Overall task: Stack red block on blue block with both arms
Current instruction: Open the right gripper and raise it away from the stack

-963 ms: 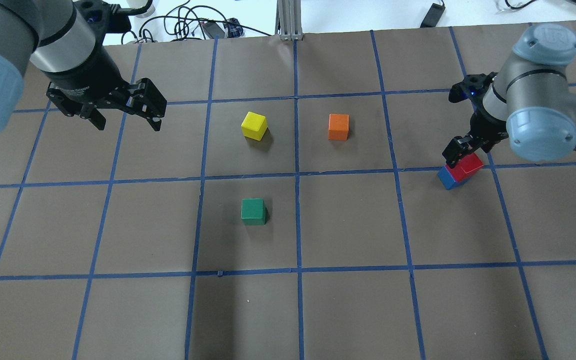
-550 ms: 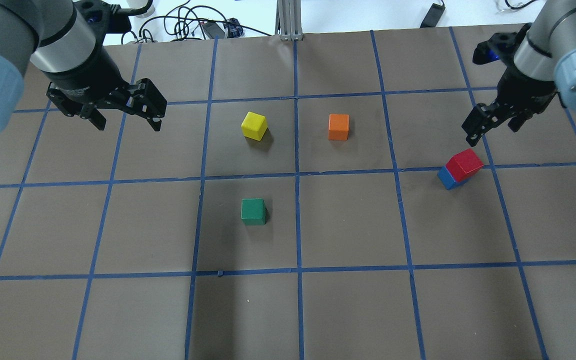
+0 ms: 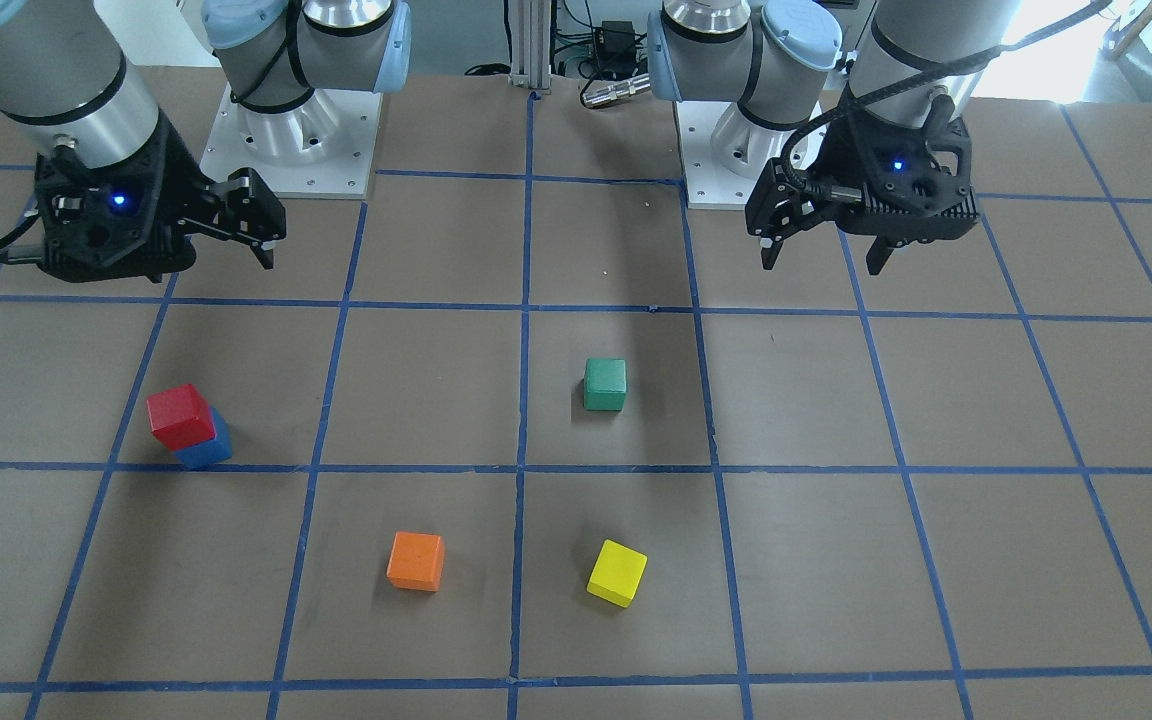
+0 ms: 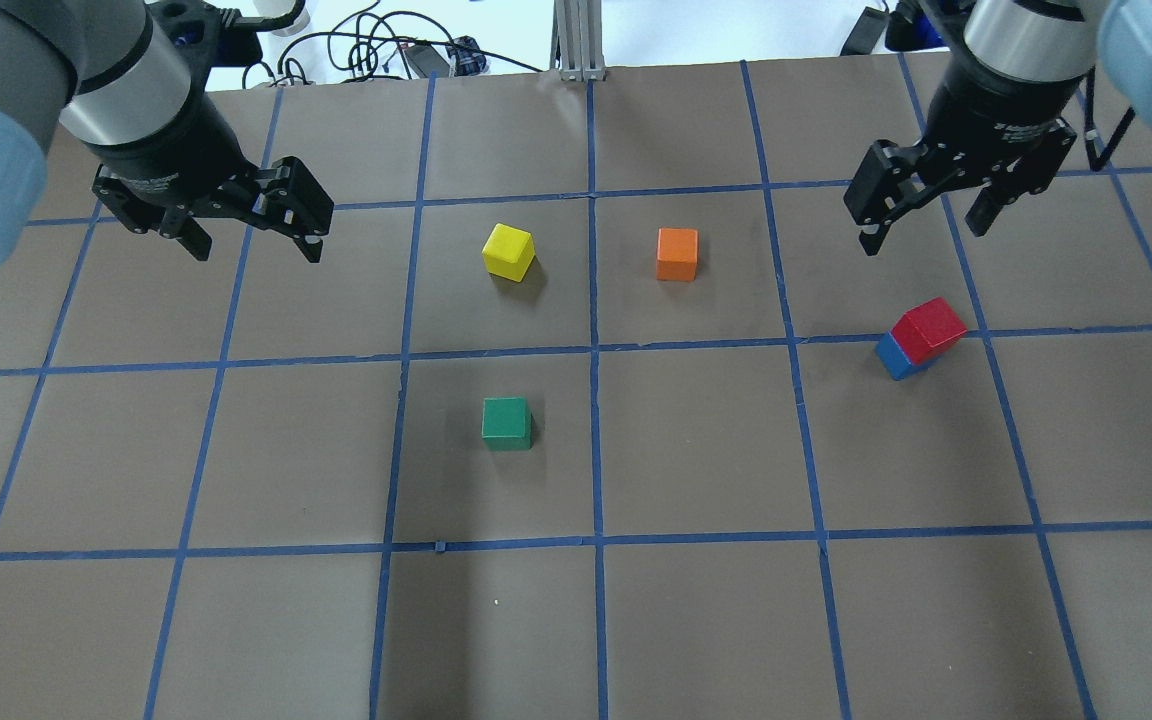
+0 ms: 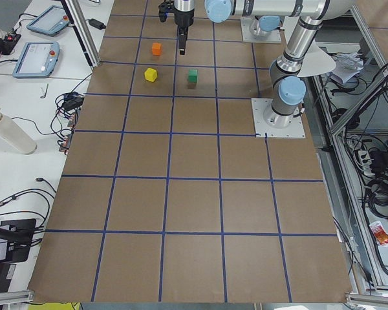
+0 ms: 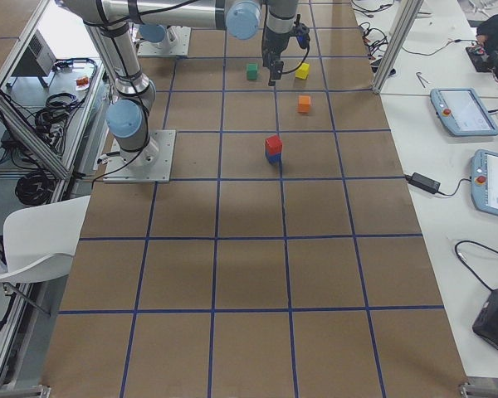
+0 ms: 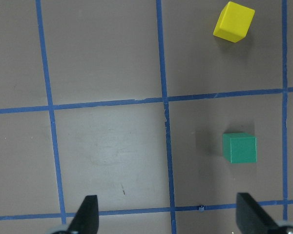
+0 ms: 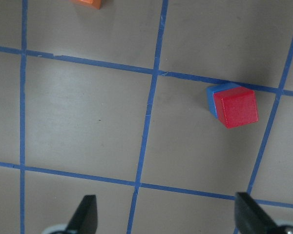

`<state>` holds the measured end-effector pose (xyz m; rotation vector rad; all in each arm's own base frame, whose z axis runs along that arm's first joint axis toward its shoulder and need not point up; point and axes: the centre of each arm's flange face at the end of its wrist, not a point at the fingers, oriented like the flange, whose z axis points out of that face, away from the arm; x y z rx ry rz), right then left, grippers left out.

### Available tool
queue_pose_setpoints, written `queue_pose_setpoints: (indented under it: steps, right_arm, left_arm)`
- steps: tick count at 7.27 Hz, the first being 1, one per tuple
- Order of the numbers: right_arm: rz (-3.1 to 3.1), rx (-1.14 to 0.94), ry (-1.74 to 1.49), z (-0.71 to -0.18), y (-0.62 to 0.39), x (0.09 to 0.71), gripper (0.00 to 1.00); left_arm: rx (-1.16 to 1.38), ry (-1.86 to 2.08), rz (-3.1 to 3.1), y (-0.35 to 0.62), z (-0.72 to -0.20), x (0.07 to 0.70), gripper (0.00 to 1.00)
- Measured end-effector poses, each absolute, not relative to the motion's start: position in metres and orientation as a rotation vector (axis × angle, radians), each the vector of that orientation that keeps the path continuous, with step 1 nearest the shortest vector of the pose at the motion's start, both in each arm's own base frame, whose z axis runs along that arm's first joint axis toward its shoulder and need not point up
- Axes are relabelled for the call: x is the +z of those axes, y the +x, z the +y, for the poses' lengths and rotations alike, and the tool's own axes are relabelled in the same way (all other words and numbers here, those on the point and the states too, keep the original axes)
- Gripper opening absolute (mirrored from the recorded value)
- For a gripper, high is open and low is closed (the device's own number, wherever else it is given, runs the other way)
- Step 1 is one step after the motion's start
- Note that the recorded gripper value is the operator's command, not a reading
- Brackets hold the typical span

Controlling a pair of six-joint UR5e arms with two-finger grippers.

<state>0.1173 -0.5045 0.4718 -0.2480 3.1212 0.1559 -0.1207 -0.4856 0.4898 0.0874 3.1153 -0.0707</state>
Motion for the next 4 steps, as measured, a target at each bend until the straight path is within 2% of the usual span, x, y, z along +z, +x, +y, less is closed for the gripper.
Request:
queue_pose_setpoints:
  steps: [4]
  right_arm:
    - [3.128,0.145,-0.057,-0.482,0.131,0.473,1.0]
  left_arm:
    - [-0.07,0.089,3.115,-0.121,-0.486,0.49,1.0]
